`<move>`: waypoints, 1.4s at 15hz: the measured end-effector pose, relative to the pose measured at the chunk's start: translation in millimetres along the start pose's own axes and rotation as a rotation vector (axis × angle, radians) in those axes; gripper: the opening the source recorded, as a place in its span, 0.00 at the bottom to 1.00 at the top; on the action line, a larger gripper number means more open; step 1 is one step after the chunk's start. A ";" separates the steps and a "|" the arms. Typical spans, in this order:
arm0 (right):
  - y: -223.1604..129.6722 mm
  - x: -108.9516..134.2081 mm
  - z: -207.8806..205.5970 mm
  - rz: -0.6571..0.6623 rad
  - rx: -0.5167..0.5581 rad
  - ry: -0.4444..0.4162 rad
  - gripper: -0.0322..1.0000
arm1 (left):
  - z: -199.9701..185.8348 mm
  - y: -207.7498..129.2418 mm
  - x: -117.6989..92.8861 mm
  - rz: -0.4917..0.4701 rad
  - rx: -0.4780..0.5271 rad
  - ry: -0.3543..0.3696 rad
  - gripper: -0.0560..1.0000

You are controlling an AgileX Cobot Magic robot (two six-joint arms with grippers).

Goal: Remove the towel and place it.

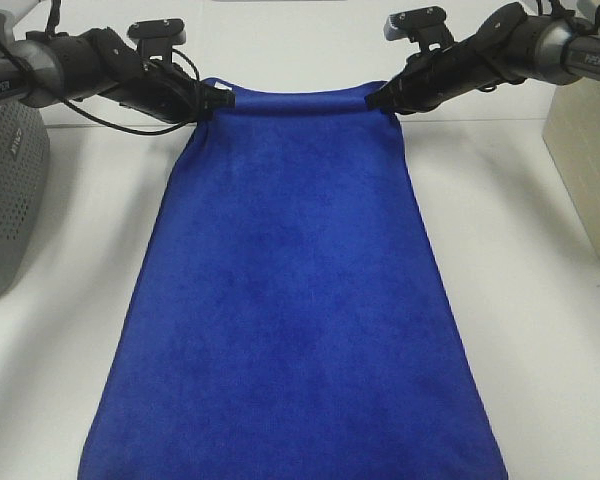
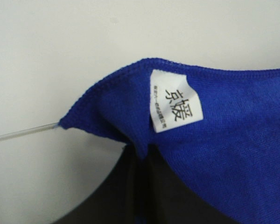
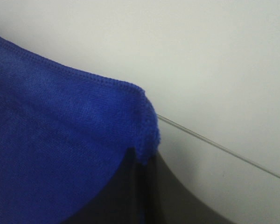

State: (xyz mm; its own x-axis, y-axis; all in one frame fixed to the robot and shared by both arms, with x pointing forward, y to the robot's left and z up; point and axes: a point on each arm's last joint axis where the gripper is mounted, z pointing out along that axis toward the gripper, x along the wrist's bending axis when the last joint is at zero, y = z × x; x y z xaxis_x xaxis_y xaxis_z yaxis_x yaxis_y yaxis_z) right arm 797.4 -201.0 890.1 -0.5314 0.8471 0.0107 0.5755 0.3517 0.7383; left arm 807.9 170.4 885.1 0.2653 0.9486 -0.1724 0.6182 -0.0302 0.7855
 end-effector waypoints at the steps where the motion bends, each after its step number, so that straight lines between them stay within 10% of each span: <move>1: 0.9 0.6 0.0 -0.007 -0.010 0.007 0.04 | 0.0 0.0 0.3 0.007 0.000 0.003 0.06; 17: -11.4 -0.6 13.0 0.002 -0.007 0.004 0.05 | 7.6 -6.4 4.8 0.028 -0.025 0.030 0.09; 21: -10.9 -0.9 13.0 0.006 -0.014 0.000 0.28 | 7.5 -5.8 5.0 0.027 -0.032 0.033 0.23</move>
State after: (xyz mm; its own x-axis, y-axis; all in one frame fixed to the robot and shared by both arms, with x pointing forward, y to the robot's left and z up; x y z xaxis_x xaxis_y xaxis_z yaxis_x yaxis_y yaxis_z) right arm 799.7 -200.5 873.4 -0.5276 0.8493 0.0151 0.5703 0.3410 0.7473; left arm 811.3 172.9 875.3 0.2571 0.9574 -0.1318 0.5869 -0.0463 0.8084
